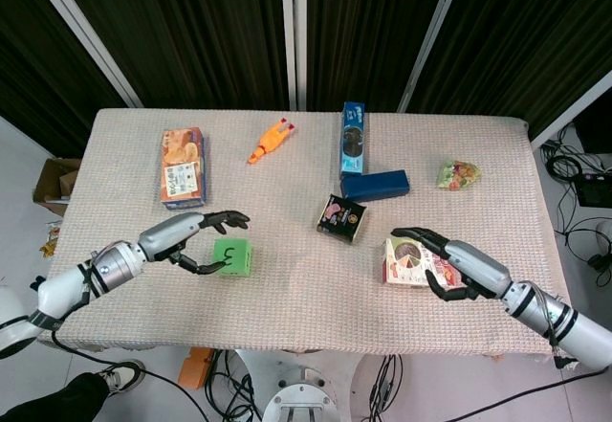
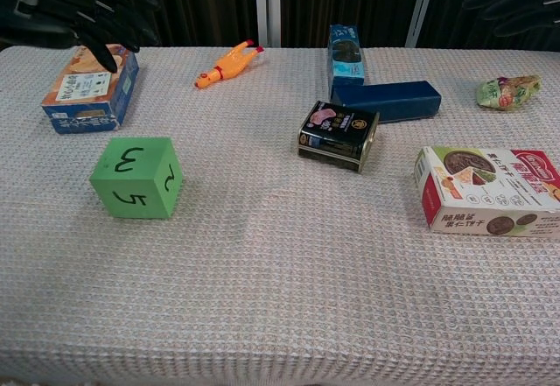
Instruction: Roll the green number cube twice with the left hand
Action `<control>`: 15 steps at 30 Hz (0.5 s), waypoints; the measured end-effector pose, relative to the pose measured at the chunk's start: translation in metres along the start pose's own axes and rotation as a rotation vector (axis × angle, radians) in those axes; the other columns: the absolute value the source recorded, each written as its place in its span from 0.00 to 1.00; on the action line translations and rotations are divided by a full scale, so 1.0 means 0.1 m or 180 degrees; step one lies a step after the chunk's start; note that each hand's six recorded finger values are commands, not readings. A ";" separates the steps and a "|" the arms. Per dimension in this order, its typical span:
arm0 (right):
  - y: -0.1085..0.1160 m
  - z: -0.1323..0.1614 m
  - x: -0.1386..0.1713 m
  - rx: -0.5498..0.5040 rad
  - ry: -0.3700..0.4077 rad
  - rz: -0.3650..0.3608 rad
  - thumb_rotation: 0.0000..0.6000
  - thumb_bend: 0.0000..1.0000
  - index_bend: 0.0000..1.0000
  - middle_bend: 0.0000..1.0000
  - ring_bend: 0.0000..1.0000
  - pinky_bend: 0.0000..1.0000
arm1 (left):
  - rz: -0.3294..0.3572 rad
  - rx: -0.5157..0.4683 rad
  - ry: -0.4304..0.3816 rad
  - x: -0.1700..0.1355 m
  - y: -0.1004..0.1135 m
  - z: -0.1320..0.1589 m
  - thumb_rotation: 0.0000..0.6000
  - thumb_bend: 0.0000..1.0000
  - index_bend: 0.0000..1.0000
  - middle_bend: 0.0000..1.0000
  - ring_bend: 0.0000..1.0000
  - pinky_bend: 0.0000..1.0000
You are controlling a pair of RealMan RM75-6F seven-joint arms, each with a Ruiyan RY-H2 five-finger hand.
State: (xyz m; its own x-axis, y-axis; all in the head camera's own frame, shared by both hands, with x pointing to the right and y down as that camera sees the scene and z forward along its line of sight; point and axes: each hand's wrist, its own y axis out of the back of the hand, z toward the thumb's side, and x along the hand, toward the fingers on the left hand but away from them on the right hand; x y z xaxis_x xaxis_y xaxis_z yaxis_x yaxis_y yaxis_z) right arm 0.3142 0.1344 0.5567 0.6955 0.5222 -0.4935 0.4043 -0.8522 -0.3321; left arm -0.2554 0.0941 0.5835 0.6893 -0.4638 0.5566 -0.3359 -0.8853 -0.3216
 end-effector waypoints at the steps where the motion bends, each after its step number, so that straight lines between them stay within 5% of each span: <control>1: 0.00 -0.05 0.04 0.0101 -0.0077 -0.0068 1.00 0.76 0.00 0.02 0.00 0.00 | 0.0072 0.0187 0.0025 0.01 0.01 -0.02 1.00 0.34 0.08 0.09 0.11 0.21; 8: 0.04 -0.46 0.42 0.0402 -0.0679 -0.0591 0.99 0.70 0.00 0.00 0.00 0.00 | 0.0493 0.1564 0.0481 0.06 -0.02 -0.25 1.00 0.34 0.05 0.07 0.05 0.16; 15: 0.15 -0.75 0.66 0.0996 -0.1128 -0.1184 0.98 0.63 0.00 0.00 0.00 0.00 | 0.0655 0.2057 0.1009 0.14 -0.33 -0.53 1.00 0.32 0.05 0.06 0.05 0.16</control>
State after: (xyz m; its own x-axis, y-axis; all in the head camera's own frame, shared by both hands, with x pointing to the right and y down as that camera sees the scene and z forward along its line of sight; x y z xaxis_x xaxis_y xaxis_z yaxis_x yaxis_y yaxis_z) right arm 0.4104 0.1534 0.5797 0.2787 0.8081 -0.5189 0.3511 -0.5887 -0.7281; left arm -0.2690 0.1148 0.6426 0.4023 -0.6921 0.5992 0.0733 -0.6281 -0.7747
